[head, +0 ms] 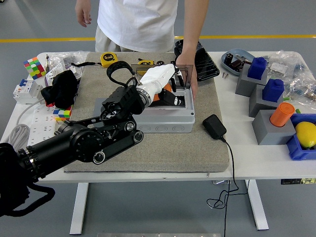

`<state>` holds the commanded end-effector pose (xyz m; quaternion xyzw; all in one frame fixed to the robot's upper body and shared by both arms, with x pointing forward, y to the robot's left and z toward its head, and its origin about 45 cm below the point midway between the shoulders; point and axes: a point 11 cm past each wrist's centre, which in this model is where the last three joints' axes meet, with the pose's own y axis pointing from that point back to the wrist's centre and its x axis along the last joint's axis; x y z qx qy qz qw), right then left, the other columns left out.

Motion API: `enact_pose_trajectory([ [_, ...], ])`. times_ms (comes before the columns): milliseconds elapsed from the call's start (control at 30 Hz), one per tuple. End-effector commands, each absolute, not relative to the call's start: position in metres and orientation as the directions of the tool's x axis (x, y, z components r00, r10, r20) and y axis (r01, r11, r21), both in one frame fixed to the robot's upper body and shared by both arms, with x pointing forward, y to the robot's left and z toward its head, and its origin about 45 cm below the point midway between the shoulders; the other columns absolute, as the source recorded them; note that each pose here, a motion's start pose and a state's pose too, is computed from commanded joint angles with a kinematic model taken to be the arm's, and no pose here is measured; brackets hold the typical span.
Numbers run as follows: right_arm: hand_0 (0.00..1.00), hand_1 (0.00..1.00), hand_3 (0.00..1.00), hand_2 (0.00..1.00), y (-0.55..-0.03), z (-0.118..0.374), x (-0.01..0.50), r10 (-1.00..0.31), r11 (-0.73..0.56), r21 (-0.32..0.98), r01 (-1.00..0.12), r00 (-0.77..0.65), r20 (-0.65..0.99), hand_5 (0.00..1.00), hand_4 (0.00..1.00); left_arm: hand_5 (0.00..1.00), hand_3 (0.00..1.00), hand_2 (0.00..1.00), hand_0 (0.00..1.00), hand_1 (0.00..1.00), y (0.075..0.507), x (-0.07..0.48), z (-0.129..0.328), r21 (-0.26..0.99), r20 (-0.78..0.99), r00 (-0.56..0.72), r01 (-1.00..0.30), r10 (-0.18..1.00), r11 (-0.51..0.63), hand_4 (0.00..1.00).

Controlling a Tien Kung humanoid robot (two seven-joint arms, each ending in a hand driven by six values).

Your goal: Fetch the battery,place it into the box,close the lid of the box

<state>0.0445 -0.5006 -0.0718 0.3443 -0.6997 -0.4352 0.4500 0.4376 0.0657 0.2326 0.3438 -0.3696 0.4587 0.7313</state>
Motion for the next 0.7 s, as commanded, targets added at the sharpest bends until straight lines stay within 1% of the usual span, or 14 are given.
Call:
enact_pose_trajectory([
  [100,0.499,0.625,0.611,0.676,-0.5,-0.072,0.045,-0.873,0.383,0.919,-0.092,-0.36,0.328,0.559,0.992,0.185,0.661,0.466,0.37,0.477,0.066,0.437,0.231,0.169,0.857,0.309,-0.925,0.411,0.341,0.998],
  [133,0.499,0.625,0.611,0.676,-0.5,-0.072,0.045,-0.873,0.383,0.919,-0.092,-0.36,0.328,0.559,0.992,0.241,0.689,0.482,0.372,0.489,0.066,0.437,0.23,0.171,0.858,0.31,-0.924,0.409,0.341,0.998],
  [400,0.499,0.625,0.611,0.676,-0.5,-0.072,0.044,-0.873,0.383,0.919,-0.091,-0.36,0.328,0.559,0.992,0.234,0.697,0.479,0.374,0.5,0.063,0.433,0.231,0.171,0.844,0.324,-0.918,0.427,0.358,0.998],
  [500,0.499,0.625,0.611,0.676,-0.499,-0.072,0.044,-0.873,0.382,0.92,-0.09,-0.361,0.327,0.559,0.992,0.234,0.697,0.479,0.374,0.5,0.059,0.43,0.233,0.169,0.83,0.335,-0.913,0.446,0.371,0.998],
  [533,0.499,0.625,0.611,0.676,-0.499,-0.072,0.044,-0.873,0.382,0.92,-0.09,-0.361,0.327,0.559,0.992,0.264,0.696,0.48,0.374,0.497,0.058,0.428,0.233,0.17,0.823,0.341,-0.911,0.453,0.376,0.998],
  [700,0.499,0.625,0.611,0.676,-0.499,-0.073,0.043,-0.871,0.382,0.92,-0.09,-0.369,0.326,0.559,0.992,0.264,0.696,0.48,0.374,0.497,0.051,0.412,0.236,0.164,0.777,0.372,-0.899,0.509,0.407,0.998],
])
